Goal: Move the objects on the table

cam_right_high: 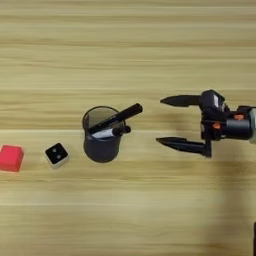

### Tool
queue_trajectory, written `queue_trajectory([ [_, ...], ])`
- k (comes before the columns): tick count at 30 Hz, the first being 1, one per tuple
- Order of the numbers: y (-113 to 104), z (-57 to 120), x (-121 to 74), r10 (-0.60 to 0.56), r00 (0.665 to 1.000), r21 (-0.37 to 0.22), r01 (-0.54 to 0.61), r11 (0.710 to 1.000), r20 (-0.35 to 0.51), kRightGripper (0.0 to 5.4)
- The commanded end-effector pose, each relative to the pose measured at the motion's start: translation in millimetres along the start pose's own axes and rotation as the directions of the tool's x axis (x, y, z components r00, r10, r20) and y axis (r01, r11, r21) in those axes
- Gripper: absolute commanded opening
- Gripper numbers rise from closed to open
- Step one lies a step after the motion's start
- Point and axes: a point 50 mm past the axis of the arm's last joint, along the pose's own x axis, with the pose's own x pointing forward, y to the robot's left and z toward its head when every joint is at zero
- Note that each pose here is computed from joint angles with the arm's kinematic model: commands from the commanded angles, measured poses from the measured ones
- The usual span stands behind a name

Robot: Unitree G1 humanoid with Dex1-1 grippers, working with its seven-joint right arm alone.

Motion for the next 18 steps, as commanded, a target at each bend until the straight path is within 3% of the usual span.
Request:
queue_trajectory([
  [1, -14.7, 22.7, -1.2, -0.050, 0.999, -0.114, 0.049, 0.992, 0.000, 5.38],
  [18, -3.1, -1.4, 50.3, -0.013, 0.996, -0.007, 0.014, 1.000, 0.084, 5.38],
])
